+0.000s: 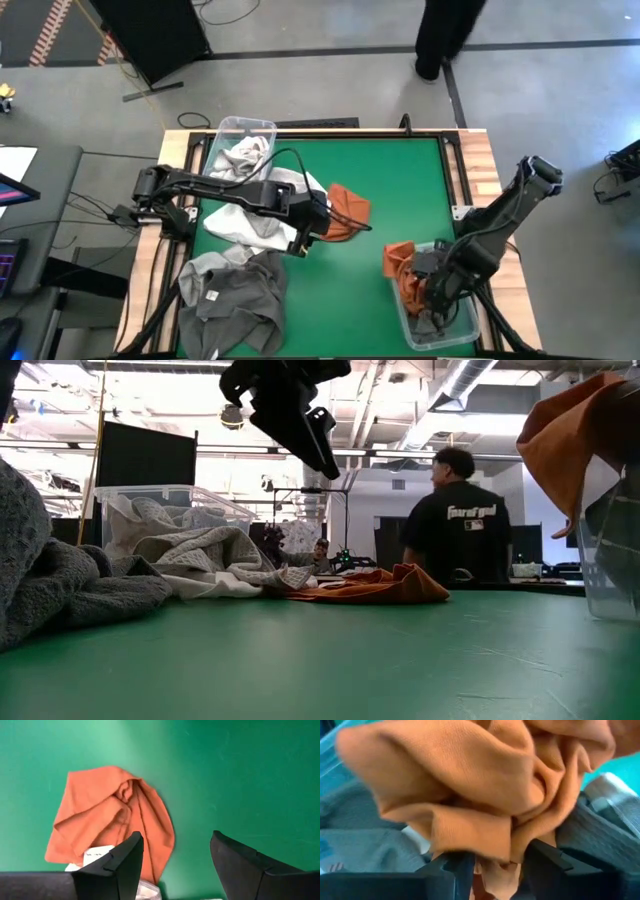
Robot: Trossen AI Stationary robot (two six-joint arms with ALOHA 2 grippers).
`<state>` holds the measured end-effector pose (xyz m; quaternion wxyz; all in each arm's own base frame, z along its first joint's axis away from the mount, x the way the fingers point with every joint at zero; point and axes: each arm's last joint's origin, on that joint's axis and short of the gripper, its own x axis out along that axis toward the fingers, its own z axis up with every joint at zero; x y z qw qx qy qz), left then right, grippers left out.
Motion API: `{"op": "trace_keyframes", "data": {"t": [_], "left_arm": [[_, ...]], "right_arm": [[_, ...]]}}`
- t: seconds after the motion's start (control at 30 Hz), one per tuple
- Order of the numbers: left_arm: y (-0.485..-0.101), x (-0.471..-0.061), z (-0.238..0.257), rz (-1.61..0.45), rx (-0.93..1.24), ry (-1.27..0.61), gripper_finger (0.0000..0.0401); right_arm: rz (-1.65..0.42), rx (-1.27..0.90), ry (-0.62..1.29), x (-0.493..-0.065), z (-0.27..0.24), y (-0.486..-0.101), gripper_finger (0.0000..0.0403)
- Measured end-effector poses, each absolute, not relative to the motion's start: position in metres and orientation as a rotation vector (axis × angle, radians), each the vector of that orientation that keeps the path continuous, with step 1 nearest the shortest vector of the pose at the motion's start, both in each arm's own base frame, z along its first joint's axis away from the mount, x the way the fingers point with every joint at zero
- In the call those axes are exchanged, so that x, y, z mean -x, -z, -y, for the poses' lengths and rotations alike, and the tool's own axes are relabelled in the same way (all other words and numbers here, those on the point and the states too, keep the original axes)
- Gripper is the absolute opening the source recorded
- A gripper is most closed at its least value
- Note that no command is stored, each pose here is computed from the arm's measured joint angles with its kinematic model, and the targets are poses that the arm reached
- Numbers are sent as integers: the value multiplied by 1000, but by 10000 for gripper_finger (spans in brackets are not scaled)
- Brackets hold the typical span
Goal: Sort towels by color in basket
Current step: Put the left orange towel into the bottom transparent bin
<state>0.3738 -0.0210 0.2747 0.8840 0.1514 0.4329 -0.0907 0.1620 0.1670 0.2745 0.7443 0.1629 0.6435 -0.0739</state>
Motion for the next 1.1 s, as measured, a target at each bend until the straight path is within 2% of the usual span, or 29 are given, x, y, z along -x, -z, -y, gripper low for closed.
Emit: {"op": "trace_keyframes", "data": {"t": [0.3, 0.63, 0.9, 1.1], "left_arm": [[-275, -377, 20, -858, -325, 189, 219], [-275, -377, 20, -852, -317, 184, 219], [-276, -378, 20, -847, -314, 182, 219], [-275, -377, 20, -852, -306, 179, 219]], "right_arm": [[-1284, -295, 199, -150, -159, -305, 180], [-955, -205, 163, -162, -165, -318, 180], [-1055, -88, 243, -180, -183, -272, 180], [-1263, -111, 332, -170, -195, -221, 180]]}}
